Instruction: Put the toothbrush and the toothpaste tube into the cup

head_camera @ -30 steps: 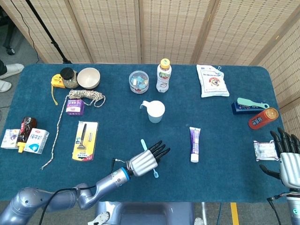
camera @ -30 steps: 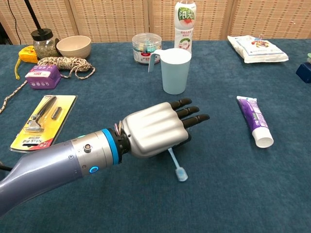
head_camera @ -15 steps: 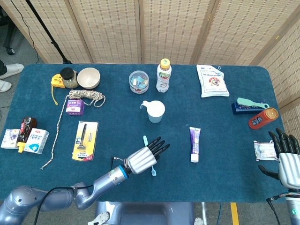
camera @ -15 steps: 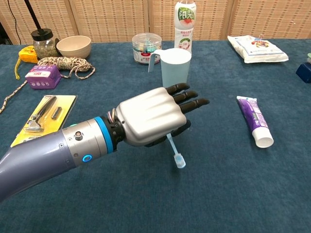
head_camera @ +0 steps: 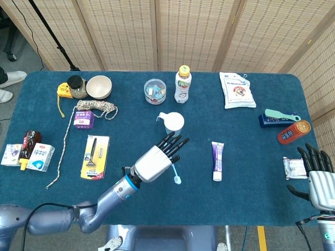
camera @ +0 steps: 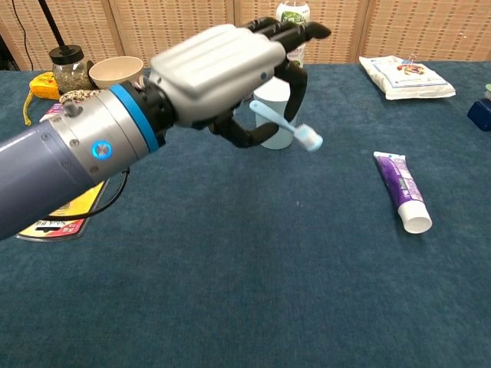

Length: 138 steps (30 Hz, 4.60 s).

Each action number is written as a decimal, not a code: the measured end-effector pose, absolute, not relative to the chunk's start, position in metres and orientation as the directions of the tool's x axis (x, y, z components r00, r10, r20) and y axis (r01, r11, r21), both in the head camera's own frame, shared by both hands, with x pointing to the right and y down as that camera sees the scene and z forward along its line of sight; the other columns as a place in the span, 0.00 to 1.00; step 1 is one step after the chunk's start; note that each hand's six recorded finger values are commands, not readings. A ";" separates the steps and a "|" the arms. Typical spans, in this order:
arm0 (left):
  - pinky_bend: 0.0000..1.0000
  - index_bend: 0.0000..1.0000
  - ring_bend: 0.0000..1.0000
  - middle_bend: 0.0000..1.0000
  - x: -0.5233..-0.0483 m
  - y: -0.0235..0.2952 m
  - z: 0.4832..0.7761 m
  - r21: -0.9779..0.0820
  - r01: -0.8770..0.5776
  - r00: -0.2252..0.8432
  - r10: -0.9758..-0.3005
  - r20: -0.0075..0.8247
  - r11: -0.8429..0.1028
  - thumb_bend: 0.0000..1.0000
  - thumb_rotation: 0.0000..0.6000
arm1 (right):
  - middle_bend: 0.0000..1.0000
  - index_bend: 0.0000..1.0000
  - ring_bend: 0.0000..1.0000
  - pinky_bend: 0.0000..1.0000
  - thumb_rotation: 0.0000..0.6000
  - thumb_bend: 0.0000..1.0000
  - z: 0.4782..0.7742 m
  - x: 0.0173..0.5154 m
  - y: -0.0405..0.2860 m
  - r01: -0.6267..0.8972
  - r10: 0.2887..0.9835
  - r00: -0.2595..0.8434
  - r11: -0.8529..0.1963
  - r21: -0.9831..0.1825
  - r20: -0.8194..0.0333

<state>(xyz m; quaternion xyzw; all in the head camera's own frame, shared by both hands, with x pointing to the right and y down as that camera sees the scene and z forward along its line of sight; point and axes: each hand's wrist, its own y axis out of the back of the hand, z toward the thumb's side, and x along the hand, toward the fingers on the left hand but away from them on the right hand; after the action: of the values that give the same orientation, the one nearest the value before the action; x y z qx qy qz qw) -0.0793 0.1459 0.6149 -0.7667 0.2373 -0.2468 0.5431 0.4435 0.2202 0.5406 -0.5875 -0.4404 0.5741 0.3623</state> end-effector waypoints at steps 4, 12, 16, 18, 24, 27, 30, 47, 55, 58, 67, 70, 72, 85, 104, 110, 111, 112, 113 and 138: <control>0.00 0.57 0.00 0.00 -0.083 0.129 0.607 -0.896 -0.200 0.720 -0.679 0.140 -0.396 0.41 1.00 | 0.00 0.00 0.00 0.00 1.00 0.00 0.542 0.443 0.220 0.100 0.932 -0.045 -0.354 -0.930 -0.359; 0.00 0.57 0.00 0.00 -0.079 0.104 0.605 -0.742 -0.373 0.652 -0.727 0.218 -0.557 0.41 1.00 | 0.00 0.00 0.00 0.00 1.00 0.00 0.544 0.443 0.220 0.098 0.930 -0.047 -0.359 -0.928 -0.364; 0.00 0.57 0.00 0.00 -0.076 0.086 0.599 -0.645 -0.488 0.611 -0.758 0.229 -0.589 0.41 1.00 | 0.00 0.00 0.00 0.00 1.00 0.00 0.544 0.444 0.219 0.101 0.929 -0.052 -0.360 -0.928 -0.366; 0.00 0.57 0.00 0.00 -0.075 0.080 0.597 -0.615 -0.520 0.600 -0.766 0.231 -0.592 0.41 1.00 | 0.00 0.00 0.00 0.00 1.00 0.00 0.545 0.445 0.219 0.103 0.928 -0.054 -0.361 -0.927 -0.368; 0.00 0.57 0.00 0.00 -0.075 0.069 0.597 -0.558 -0.575 0.571 -0.782 0.250 -0.599 0.41 1.00 | 0.00 0.00 0.00 0.00 1.00 0.00 0.546 0.446 0.219 0.105 0.926 -0.054 -0.368 -0.924 -0.375; 0.00 0.57 0.00 0.00 -0.077 0.063 0.600 -0.542 -0.590 0.554 -0.788 0.268 -0.599 0.41 1.00 | 0.00 0.00 0.00 0.00 1.00 0.00 0.547 0.445 0.219 0.106 0.925 -0.051 -0.370 -0.923 -0.376; 0.00 0.57 0.00 0.00 -0.078 0.053 0.603 -0.527 -0.610 0.531 -0.799 0.282 -0.591 0.41 1.00 | 0.00 0.00 0.00 0.00 1.00 0.00 0.547 0.445 0.219 0.107 0.924 -0.050 -0.371 -0.922 -0.378; 0.00 0.57 0.00 0.00 -0.087 0.018 0.628 -0.520 -0.657 0.423 -0.838 0.346 -0.546 0.41 1.00 | 0.00 0.00 0.00 0.00 1.00 0.00 0.552 0.445 0.218 0.110 0.918 -0.054 -0.386 -0.916 -0.394; 0.00 0.57 0.00 0.00 -0.072 0.016 0.645 -0.481 -0.666 0.431 -0.820 0.376 -0.570 0.41 1.00 | 0.00 0.00 0.00 0.00 1.00 0.00 0.555 0.448 0.217 0.112 0.914 -0.062 -0.392 -0.913 -0.401; 0.00 0.57 0.00 0.00 -0.066 0.017 0.652 -0.463 -0.671 0.434 -0.813 0.388 -0.579 0.41 1.00 | 0.00 0.00 0.00 0.00 1.00 0.00 0.555 0.449 0.216 0.115 0.913 -0.063 -0.394 -0.912 -0.403; 0.00 0.40 0.00 0.00 -0.058 0.020 0.665 -0.432 -0.683 0.436 -0.803 0.406 -0.589 0.40 1.00 | 0.00 0.00 0.00 0.00 1.00 0.00 0.556 0.451 0.215 0.120 0.911 -0.068 -0.397 -0.910 -0.407; 0.00 0.34 0.00 0.00 -0.058 0.020 0.667 -0.433 -0.682 0.434 -0.803 0.409 -0.590 0.40 1.00 | 0.00 0.00 0.00 0.00 1.00 0.00 0.557 0.451 0.215 0.121 0.910 -0.067 -0.400 -0.909 -0.409; 0.00 0.33 0.00 0.00 -0.058 0.020 0.668 -0.431 -0.682 0.434 -0.801 0.413 -0.591 0.40 1.00 | 0.00 0.00 0.00 0.00 1.00 0.00 0.557 0.450 0.215 0.121 0.909 -0.067 -0.401 -0.908 -0.410; 0.00 0.16 0.00 0.00 -0.069 0.018 0.656 -0.400 -0.720 0.438 -0.819 0.370 -0.566 0.40 1.00 | 0.00 0.00 0.00 0.00 1.00 0.00 0.557 0.449 0.216 0.121 0.909 -0.063 -0.404 -0.907 -0.413; 0.00 0.00 0.00 0.00 -0.220 0.075 0.576 -0.826 -0.367 0.419 -0.869 0.264 -0.428 0.37 1.00 | 0.00 0.00 0.00 0.00 1.00 0.00 0.562 0.442 0.209 0.060 0.894 0.087 -0.444 -0.894 -0.439; 0.00 0.00 0.00 0.00 -0.319 0.110 0.552 -0.892 -0.211 0.248 -0.905 0.346 -0.399 0.37 1.00 | 0.00 0.00 0.00 0.00 1.00 0.00 0.566 0.429 0.195 -0.013 0.870 0.228 -0.447 -0.895 -0.437; 0.00 0.00 0.00 0.00 -0.334 0.115 0.549 -0.897 -0.195 0.221 -0.909 0.354 -0.397 0.37 1.00 | 0.00 0.00 0.00 0.00 1.00 0.00 0.568 0.424 0.192 -0.030 0.860 0.261 -0.447 -0.894 -0.438; 0.00 0.00 0.00 0.00 -0.351 0.124 0.545 -0.900 -0.178 0.191 -0.912 0.364 -0.397 0.37 1.00 | 0.00 0.00 0.00 0.00 1.00 0.00 0.570 0.421 0.190 -0.043 0.852 0.284 -0.447 -0.893 -0.440; 0.00 0.00 0.00 0.00 -0.362 0.130 0.542 -0.901 -0.171 0.172 -0.913 0.370 -0.398 0.37 1.00 | 0.00 0.00 0.00 0.00 1.00 0.00 0.572 0.418 0.188 -0.058 0.843 0.307 -0.448 -0.892 -0.443; 0.00 0.00 0.00 0.00 -0.465 0.215 0.526 -0.900 -0.164 0.057 -0.914 0.401 -0.404 0.37 1.00 | 0.00 0.11 0.00 0.06 1.00 0.03 0.659 0.309 0.154 -0.383 0.437 0.710 -0.419 -0.823 -0.552</control>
<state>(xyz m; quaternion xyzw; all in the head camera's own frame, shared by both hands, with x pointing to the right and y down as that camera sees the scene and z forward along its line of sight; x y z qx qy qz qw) -0.4654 0.2154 0.5264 -0.6393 0.4218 -0.5418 0.3462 0.3092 0.1539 0.6595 -0.7514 -0.0178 0.3804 0.5388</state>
